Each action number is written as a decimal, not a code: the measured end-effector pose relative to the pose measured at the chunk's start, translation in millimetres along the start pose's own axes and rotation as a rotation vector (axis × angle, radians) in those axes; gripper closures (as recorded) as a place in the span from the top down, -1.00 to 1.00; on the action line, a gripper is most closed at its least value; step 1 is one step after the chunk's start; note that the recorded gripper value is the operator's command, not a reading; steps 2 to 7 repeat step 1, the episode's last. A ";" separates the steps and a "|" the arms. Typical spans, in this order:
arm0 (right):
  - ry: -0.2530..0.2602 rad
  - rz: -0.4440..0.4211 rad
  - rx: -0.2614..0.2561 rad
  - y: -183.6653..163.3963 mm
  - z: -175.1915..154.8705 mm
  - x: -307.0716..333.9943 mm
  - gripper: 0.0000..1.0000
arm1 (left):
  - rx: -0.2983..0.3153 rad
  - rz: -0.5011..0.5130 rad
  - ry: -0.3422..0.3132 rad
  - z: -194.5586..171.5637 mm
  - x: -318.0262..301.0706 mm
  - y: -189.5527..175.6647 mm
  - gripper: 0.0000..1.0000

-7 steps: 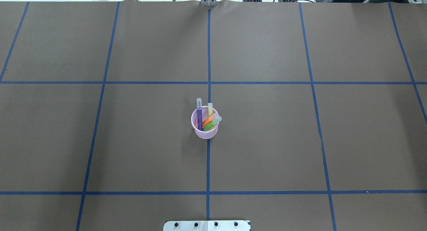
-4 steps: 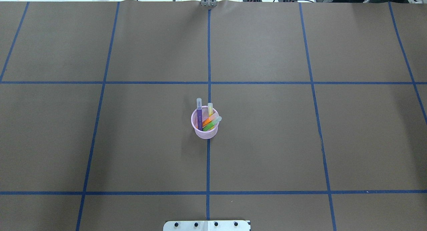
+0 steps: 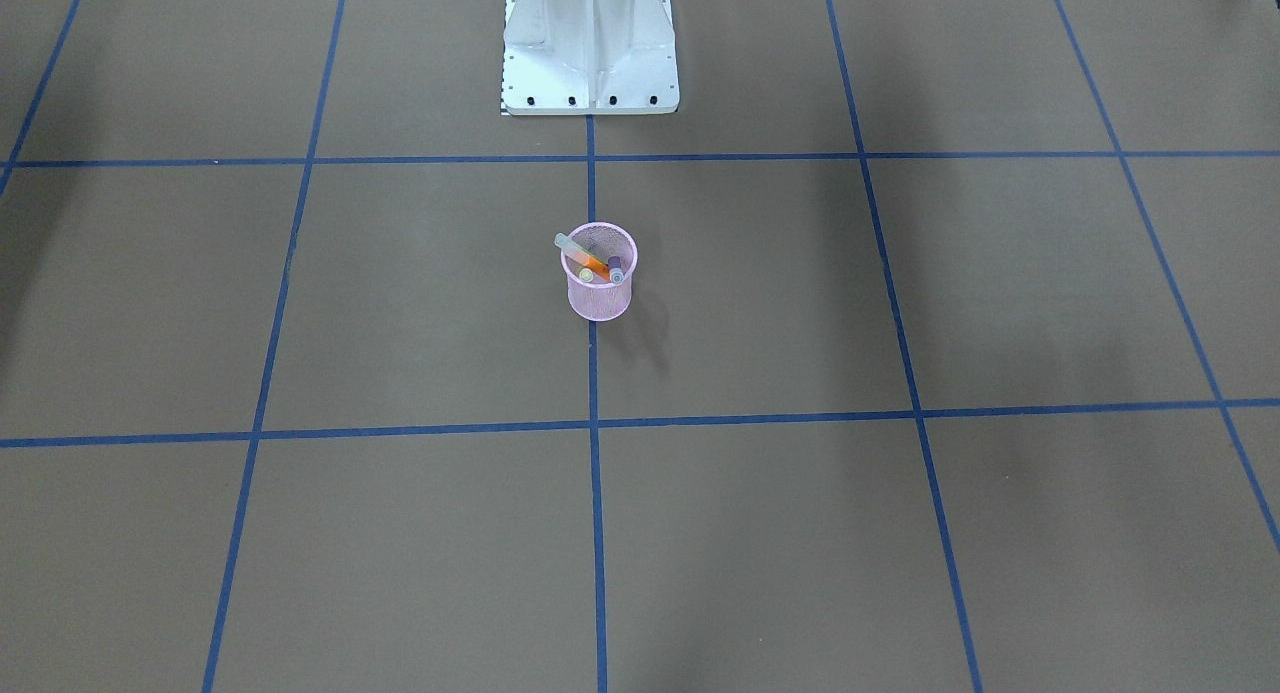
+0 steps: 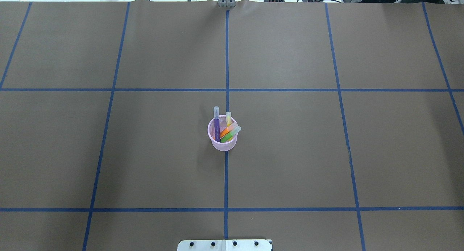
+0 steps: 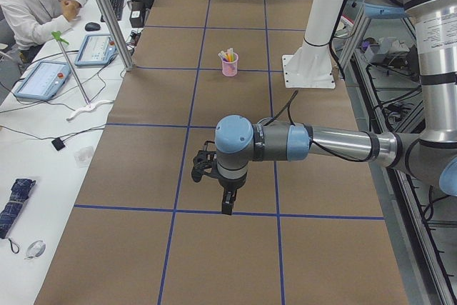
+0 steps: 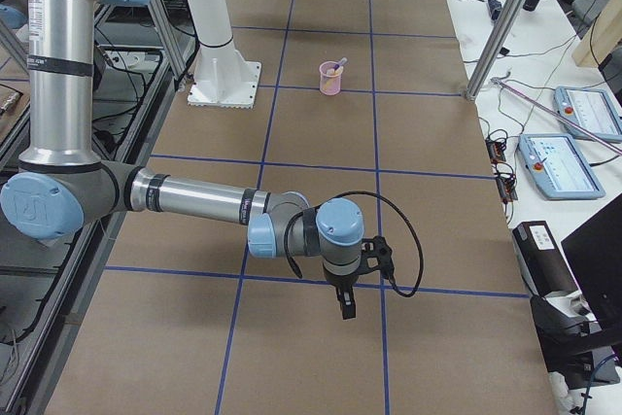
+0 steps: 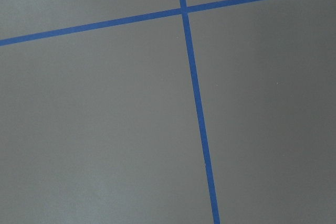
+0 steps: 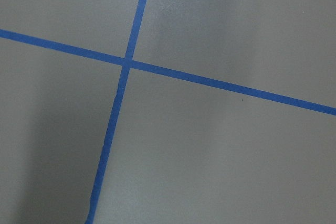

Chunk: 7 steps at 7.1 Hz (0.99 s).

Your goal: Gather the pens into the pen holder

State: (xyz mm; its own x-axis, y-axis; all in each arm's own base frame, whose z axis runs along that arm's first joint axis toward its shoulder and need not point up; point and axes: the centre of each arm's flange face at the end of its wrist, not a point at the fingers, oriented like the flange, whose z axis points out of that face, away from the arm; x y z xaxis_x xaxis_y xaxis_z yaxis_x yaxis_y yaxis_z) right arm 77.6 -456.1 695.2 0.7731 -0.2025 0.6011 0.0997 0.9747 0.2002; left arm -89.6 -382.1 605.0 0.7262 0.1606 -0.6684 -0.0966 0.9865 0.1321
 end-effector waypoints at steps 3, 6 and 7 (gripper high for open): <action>0.000 0.000 0.000 0.4 0.0 0.0 1.00 | 0.001 0.001 0.000 -0.3 0.2 -0.2 1.00; 0.000 0.000 0.000 0.4 0.0 0.0 1.00 | 0.001 0.001 0.000 -0.3 0.2 -0.2 1.00; 0.000 0.000 0.000 0.4 0.0 0.0 1.00 | 0.001 0.001 0.000 -0.3 0.2 -0.2 1.00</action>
